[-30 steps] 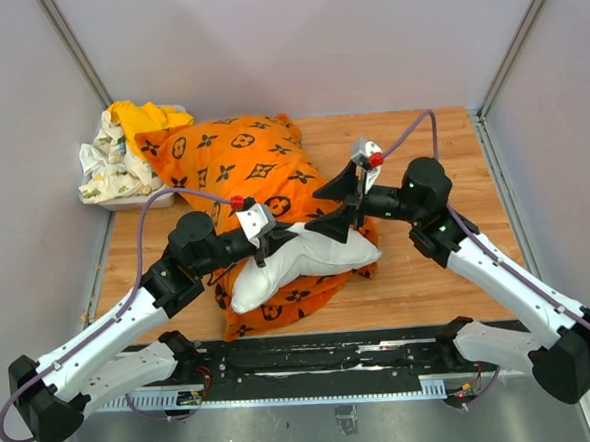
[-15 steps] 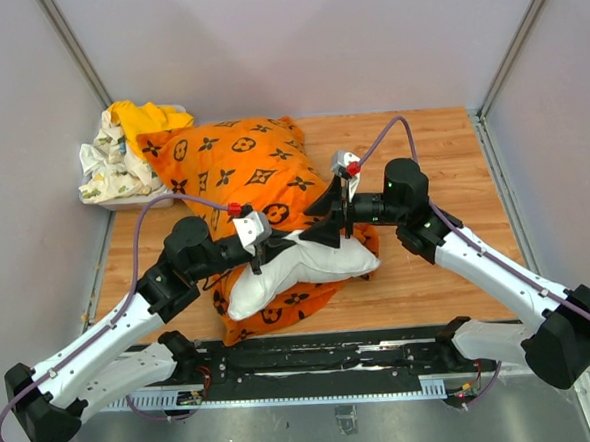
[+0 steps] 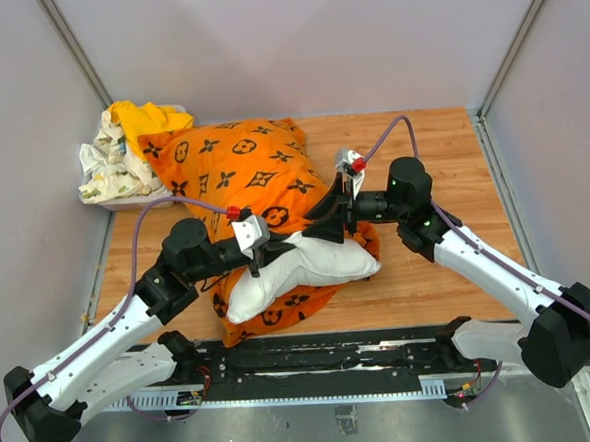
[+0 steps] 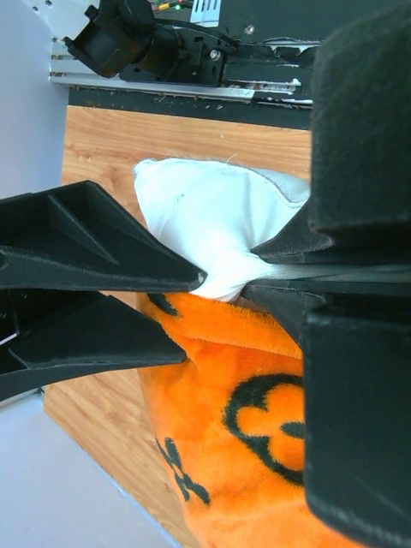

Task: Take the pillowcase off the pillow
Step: Remove the pillow from the pillowcase.

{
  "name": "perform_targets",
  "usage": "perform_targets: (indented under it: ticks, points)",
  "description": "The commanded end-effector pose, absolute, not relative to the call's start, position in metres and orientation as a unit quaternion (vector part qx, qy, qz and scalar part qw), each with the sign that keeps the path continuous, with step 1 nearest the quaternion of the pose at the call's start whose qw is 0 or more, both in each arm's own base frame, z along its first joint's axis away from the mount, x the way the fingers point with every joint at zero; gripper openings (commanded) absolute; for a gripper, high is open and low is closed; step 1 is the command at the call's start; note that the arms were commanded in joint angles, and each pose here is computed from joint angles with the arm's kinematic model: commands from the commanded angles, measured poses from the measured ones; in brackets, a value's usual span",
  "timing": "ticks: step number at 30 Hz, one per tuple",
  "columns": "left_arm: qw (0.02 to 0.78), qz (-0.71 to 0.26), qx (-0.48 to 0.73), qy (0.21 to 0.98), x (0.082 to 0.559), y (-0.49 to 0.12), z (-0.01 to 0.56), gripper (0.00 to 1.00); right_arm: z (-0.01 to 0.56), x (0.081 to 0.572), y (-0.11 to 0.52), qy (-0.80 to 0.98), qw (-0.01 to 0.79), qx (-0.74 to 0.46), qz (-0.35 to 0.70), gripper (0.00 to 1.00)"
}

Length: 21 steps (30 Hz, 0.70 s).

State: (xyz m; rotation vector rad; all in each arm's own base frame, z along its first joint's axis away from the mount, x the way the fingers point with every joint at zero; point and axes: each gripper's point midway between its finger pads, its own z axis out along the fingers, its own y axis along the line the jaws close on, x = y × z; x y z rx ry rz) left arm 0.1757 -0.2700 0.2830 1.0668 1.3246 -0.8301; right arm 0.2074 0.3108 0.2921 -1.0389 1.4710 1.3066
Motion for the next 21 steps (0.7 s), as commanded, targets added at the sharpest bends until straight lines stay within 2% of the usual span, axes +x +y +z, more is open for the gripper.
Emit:
perform_targets:
  ticks: [1,17,19,21]
  points:
    - [0.628,-0.386,0.473,0.483,0.155,-0.273,0.330,0.00,0.294,0.218,0.306,0.590,0.446,-0.405,0.537,0.48]
    - [0.628,-0.387,0.480,0.474,0.150,-0.272,0.331,0.00,0.275,0.237,0.299,0.601,0.426,-0.373,0.564,0.51]
    - [0.627,-0.388,0.481,0.475,0.151,-0.272,0.330,0.00,0.273,0.238,0.300,0.600,0.423,-0.371,0.568,0.45]
    - [0.626,-0.390,0.482,0.472,0.150,-0.273,0.331,0.00,0.272,0.239,0.302,0.601,0.419,-0.371,0.570,0.27]
